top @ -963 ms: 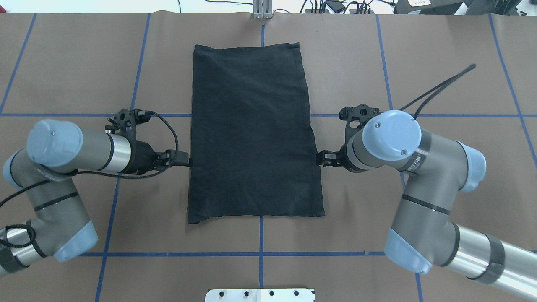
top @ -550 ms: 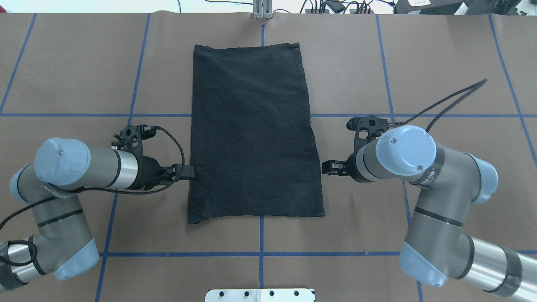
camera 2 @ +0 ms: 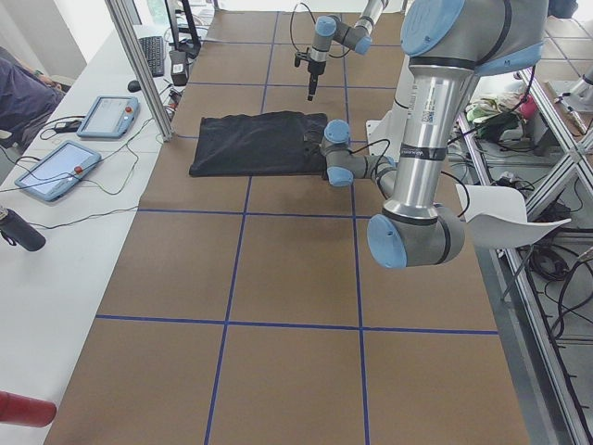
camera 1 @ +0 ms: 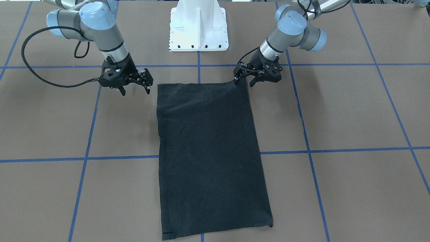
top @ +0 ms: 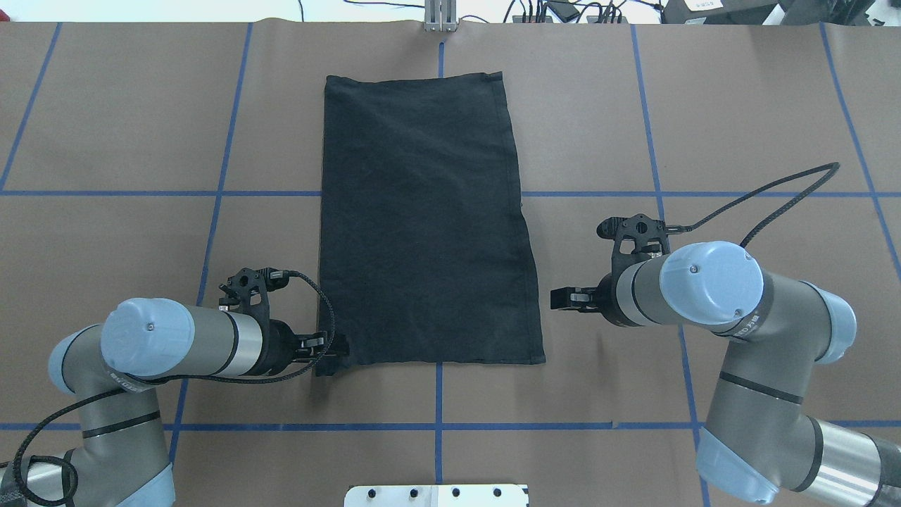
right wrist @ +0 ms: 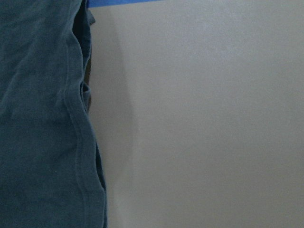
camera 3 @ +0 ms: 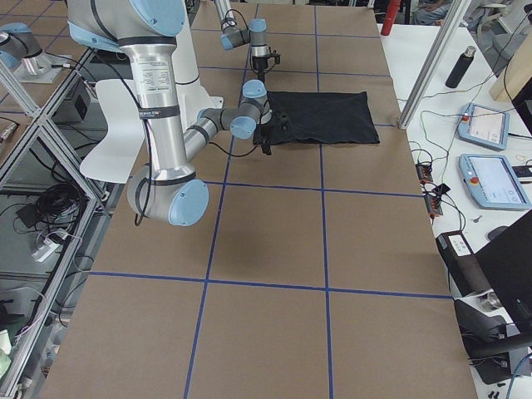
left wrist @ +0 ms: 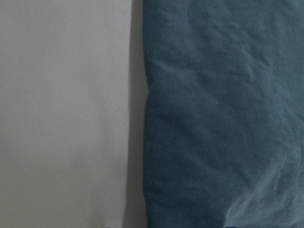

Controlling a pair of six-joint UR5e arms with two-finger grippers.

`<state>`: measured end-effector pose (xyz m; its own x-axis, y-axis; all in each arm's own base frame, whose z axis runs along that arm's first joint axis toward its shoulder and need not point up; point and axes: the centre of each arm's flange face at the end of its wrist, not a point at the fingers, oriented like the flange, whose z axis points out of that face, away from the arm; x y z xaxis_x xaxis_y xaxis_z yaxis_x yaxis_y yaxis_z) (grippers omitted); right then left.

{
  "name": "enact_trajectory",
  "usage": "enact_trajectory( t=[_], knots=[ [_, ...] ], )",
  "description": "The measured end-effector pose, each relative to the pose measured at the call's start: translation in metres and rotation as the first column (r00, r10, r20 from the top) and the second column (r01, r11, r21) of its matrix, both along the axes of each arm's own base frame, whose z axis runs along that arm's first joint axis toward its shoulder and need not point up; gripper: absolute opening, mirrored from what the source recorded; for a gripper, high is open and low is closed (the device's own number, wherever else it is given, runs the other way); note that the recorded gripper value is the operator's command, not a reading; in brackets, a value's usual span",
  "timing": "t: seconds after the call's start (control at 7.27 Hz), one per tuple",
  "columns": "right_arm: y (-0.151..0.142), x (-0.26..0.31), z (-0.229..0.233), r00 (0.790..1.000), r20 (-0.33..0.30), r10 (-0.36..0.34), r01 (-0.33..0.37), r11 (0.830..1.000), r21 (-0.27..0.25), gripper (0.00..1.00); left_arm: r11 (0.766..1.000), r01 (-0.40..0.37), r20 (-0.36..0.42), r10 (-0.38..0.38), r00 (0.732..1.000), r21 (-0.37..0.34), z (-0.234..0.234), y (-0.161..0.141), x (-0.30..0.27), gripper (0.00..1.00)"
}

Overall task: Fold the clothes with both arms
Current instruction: 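Lower both grippers to the shirt corners nearest the robot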

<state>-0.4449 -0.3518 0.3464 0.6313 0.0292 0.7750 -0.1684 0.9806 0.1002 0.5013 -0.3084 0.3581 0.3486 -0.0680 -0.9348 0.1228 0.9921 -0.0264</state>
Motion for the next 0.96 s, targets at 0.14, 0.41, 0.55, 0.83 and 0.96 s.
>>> enact_trajectory(
  t=[0.14, 0.41, 0.55, 0.83, 0.96],
  knots=[
    [0.0, 0.0, -0.001, 1.0, 0.001, -0.001, 0.001, 1.0, 0.0, 1.0, 1.0, -0.006, -0.004, 0.006, 1.0, -0.001, -0.002, 0.002, 0.0, 0.06],
    [0.001, -0.002, -0.002, 1.0, 0.002, -0.003, 0.003, 1.0, 0.001, 1.0, 1.0, -0.014, -0.013, 0.014, 1.0, -0.001, -0.012, 0.005, -0.003, 0.0],
    [0.002, -0.003, -0.002, 1.0, 0.003, -0.005, 0.005, 1.0, 0.001, 1.0, 1.0, -0.017, -0.013, 0.017, 1.0, -0.003, -0.014, 0.006, -0.004, 0.0],
    [0.008, -0.014, -0.011, 1.0, 0.015, -0.003, 0.003, 1.0, -0.002, 1.0, 1.0, -0.018, -0.01, 0.018, 1.0, -0.007, -0.013, 0.006, -0.005, 0.0],
    [0.012, -0.026, -0.023, 0.999, 0.034, 0.02, -0.019, 0.999, -0.029, 0.99, 1.0, -0.018, -0.009, 0.018, 1.0, -0.007, -0.012, 0.006, -0.005, 0.0]
  ],
)
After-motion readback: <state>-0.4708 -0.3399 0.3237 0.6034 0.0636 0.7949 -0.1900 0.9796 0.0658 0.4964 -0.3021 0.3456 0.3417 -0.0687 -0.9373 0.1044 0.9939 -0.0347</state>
